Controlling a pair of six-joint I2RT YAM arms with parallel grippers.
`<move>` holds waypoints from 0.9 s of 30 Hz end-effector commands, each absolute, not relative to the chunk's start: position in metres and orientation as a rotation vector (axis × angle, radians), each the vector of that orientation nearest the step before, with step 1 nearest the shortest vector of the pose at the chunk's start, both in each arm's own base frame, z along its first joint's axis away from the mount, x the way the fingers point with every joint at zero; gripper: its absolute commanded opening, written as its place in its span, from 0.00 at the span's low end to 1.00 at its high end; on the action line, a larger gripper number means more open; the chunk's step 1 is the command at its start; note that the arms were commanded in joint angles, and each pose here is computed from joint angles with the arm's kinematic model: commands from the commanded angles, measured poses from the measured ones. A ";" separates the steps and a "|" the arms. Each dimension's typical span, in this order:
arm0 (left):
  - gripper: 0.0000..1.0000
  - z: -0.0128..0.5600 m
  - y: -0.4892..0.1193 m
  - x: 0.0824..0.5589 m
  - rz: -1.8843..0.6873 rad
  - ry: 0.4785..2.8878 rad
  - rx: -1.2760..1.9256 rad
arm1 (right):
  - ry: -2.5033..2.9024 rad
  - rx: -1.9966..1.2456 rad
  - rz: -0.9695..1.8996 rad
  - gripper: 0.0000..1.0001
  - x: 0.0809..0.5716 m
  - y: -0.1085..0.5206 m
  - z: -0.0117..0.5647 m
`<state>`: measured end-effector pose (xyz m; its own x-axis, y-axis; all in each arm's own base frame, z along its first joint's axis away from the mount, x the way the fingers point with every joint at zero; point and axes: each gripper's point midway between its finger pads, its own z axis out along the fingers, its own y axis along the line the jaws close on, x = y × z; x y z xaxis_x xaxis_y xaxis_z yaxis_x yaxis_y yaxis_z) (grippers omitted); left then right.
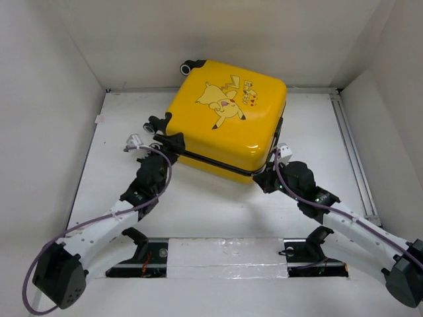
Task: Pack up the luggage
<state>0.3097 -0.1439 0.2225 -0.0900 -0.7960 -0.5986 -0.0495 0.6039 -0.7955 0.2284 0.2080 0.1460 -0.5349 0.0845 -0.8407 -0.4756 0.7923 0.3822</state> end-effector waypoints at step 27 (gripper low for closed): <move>0.95 0.216 -0.061 0.460 -0.915 1.492 -1.057 | 1.847 -0.347 0.938 0.00 0.215 0.229 0.192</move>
